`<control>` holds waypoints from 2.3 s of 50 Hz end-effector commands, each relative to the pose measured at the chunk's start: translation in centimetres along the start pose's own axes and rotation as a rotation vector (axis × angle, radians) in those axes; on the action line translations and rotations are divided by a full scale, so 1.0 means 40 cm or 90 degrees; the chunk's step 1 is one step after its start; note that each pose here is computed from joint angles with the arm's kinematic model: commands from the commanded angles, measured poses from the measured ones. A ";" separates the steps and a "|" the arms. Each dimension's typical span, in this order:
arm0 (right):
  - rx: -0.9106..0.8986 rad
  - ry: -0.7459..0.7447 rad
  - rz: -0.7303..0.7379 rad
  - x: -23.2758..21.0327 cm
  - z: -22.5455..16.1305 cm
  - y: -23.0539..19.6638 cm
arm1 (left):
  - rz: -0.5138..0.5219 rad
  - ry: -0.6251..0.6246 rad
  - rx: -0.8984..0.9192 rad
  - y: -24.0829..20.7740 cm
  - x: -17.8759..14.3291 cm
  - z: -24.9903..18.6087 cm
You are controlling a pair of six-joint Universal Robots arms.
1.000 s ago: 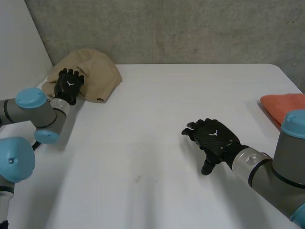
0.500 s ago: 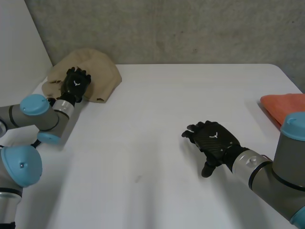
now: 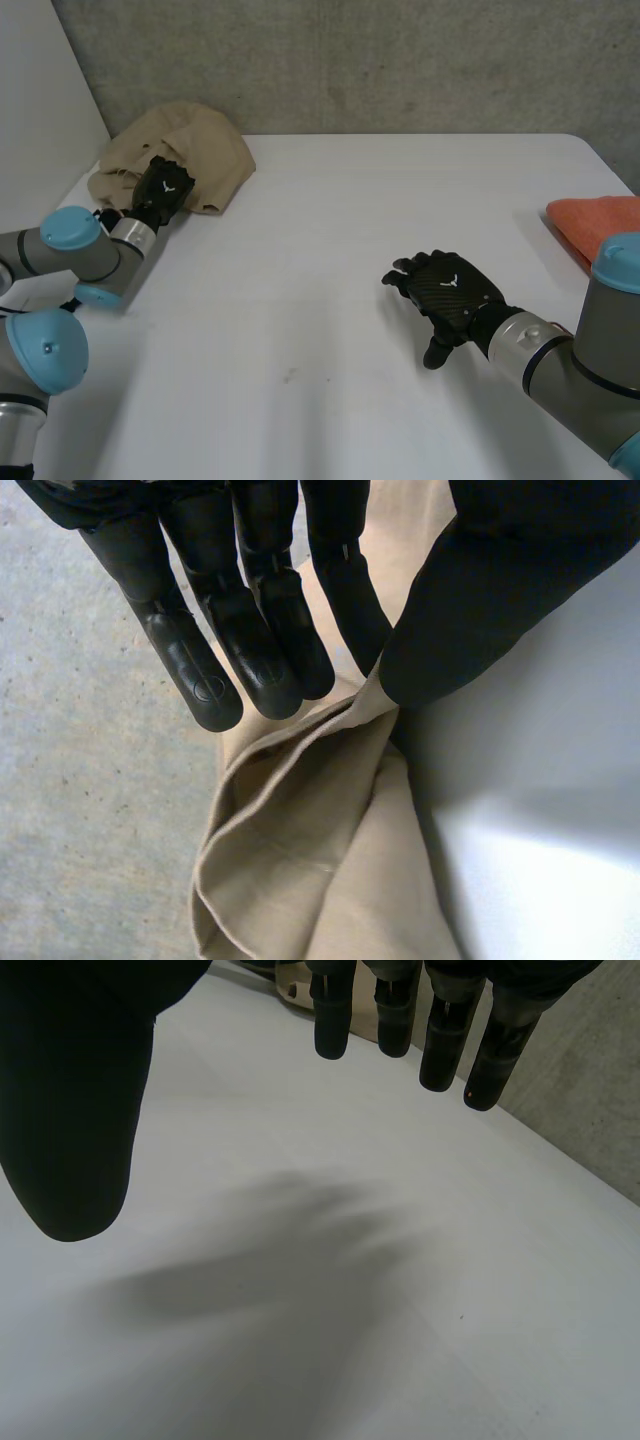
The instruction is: Fold the laundry.
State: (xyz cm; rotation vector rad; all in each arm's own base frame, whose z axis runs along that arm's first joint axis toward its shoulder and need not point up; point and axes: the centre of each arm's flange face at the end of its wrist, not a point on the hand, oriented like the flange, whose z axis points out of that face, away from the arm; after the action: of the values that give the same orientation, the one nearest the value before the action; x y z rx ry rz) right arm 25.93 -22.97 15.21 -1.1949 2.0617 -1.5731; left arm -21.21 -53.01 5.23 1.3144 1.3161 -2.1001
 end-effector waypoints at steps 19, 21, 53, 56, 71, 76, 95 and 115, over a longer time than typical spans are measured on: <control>0.018 0.007 -0.008 0.005 -0.015 -0.025 | -0.097 0.031 0.019 -0.319 -0.115 -0.061; 0.017 0.007 -0.007 0.004 -0.016 -0.025 | -0.104 0.042 0.007 -0.321 -0.108 -0.076; 0.035 0.207 0.036 0.214 -0.054 -0.063 | -0.430 0.516 0.026 -1.033 0.193 -0.697; 0.036 0.205 0.037 0.214 -0.053 -0.064 | -0.438 0.476 0.051 -1.054 0.153 -0.683; 0.034 0.195 0.038 0.203 -0.052 -0.061 | -0.339 0.067 -0.041 -0.703 -0.084 -0.296; 0.034 0.194 0.038 0.201 -0.052 -0.062 | -0.243 0.041 -0.076 -0.579 -0.108 -0.232; 0.028 0.190 0.039 0.195 -0.052 -0.054 | -0.123 0.167 -0.137 -0.337 -0.039 -0.146; 0.023 0.189 0.038 0.193 -0.050 -0.049 | -0.084 0.166 -0.139 -0.292 -0.001 -0.124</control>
State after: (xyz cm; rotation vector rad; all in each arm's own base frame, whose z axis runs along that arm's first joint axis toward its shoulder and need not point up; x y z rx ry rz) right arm 20.74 -27.52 19.65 -0.9234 2.2075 -1.8443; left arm -26.01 -42.62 10.87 1.4838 1.7331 -1.8331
